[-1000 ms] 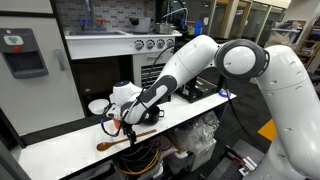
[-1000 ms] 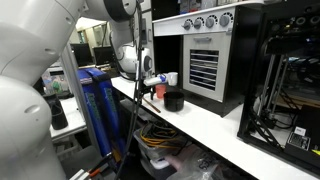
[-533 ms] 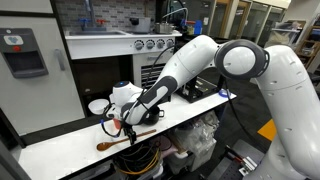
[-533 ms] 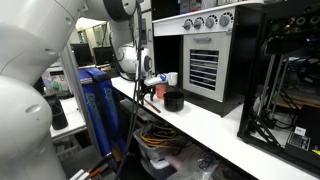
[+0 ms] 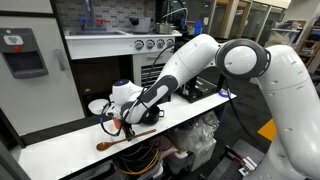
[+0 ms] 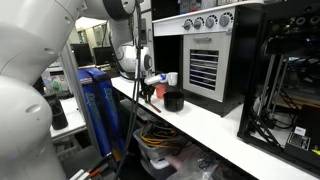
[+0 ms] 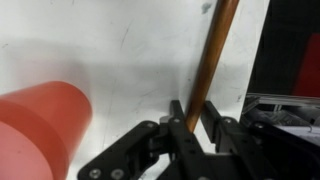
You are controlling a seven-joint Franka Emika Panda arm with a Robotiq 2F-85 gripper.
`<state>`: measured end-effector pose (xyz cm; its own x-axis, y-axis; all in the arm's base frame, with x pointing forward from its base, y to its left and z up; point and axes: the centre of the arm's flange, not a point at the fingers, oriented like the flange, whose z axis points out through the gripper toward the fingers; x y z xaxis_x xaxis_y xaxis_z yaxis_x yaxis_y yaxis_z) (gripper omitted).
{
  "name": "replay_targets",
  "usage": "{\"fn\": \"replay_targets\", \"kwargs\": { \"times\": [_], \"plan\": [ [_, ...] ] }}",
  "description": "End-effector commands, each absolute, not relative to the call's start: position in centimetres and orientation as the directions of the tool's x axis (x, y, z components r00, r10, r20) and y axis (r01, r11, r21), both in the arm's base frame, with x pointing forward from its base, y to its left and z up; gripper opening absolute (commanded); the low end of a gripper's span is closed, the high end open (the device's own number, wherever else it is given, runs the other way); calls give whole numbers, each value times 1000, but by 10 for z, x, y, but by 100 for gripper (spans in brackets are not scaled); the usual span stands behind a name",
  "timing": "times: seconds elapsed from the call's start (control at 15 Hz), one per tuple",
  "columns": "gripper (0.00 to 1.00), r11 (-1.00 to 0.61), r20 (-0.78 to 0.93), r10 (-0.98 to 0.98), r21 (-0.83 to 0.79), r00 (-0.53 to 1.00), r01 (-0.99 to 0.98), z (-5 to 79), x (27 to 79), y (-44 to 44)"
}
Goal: Move the wooden spoon to the right, use the wooden spoon to stir the contents in the black pot, remove the spoon from the pot and place it on the right side of the counter
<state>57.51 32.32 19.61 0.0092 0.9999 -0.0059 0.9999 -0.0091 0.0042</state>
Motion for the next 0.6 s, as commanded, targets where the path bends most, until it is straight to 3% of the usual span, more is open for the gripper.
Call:
{"fn": "replay_targets", "kwargs": {
  "times": [0.0,0.53],
  "plan": [
    [1,-5,-34,999,18,6,1000,196,570,324],
    [3,31,-160,987,-24,-34,999,233,569,366]
  ]
}}
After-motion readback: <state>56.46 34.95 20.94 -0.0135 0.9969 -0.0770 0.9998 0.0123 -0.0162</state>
